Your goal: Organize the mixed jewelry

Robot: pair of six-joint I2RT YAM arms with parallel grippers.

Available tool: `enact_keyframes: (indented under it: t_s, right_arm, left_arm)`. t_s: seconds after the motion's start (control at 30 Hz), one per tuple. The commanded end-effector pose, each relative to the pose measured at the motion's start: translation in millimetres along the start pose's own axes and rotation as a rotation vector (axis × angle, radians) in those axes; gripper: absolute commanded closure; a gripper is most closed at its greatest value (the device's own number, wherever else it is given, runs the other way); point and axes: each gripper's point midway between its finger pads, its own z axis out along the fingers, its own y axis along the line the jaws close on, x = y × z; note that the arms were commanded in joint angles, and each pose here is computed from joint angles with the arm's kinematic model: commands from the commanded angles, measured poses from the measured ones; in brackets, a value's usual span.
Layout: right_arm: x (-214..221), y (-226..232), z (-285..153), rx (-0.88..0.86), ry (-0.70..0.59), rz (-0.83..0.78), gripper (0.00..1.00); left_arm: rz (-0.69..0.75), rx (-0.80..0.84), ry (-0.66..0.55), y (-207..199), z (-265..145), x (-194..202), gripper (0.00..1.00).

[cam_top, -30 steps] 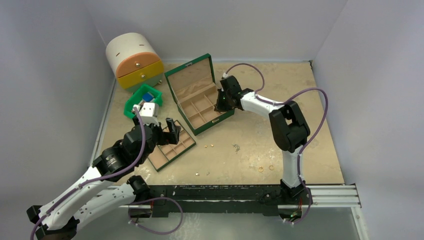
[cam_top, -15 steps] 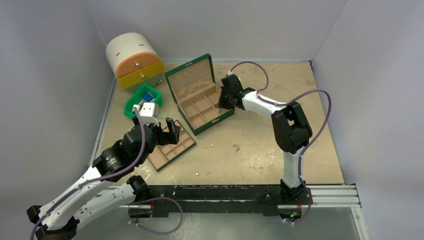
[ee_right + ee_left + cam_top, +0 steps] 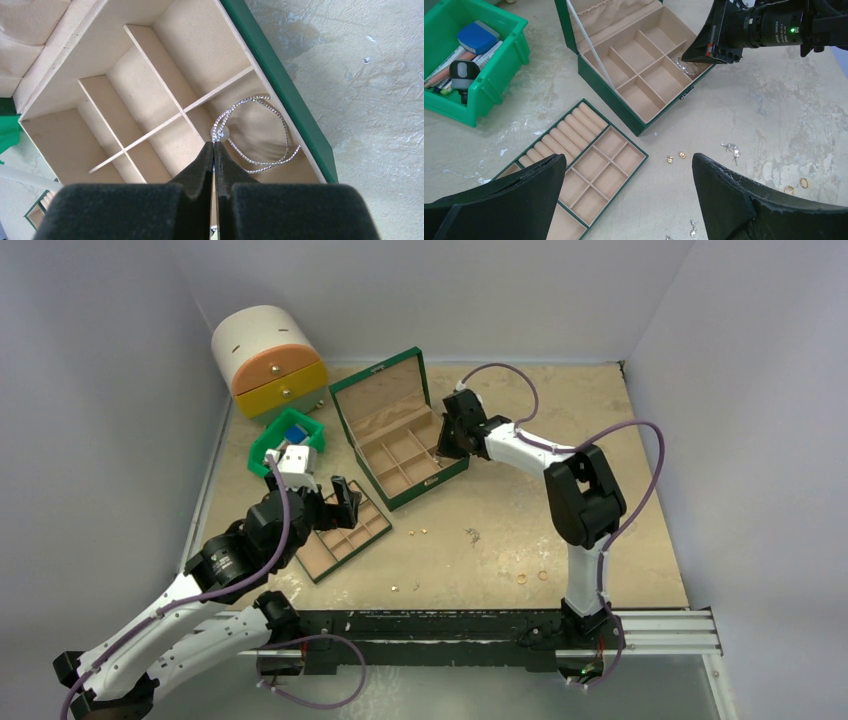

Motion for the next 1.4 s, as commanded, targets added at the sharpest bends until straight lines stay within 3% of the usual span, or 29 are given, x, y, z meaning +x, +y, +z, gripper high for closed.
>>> enact_keyframes:
  t_s: [0.0, 0.37, 0.7, 1.03, 1.37]
  right_arm:
    - [-9.3, 6.8, -13.8, -0.023, -0.024, 0.005, 0.98]
    - [9.2, -6.1, -0.7, 0.025, 0.052, -0.025, 0.98]
    - [4.3, -18.2, 2.3, 0.098, 0.036, -0.055, 0.98]
    - [-42.5, 3.6, -32.9, 0.060, -0.102, -0.093, 0.98]
    - [-19.4, 29.7, -40.4, -0.084, -0.007, -0.120, 0.97]
  left_arm:
    - [-0.022, 0.021, -0.038, -5.3, -1.3, -10.1, 0.02]
    - [-0.023, 0.020, -0.039, -5.0, -1.4, -10.3, 0.02]
    - [-0.026, 0.014, -0.041, -3.7, -1.8, -10.7, 0.02]
    - [-0.026, 0.012, -0.043, -3.3, -1.8, -11.0, 0.02]
    - [-0.028, 0.013, -0.045, -3.1, -2.5, -11.6, 0.02]
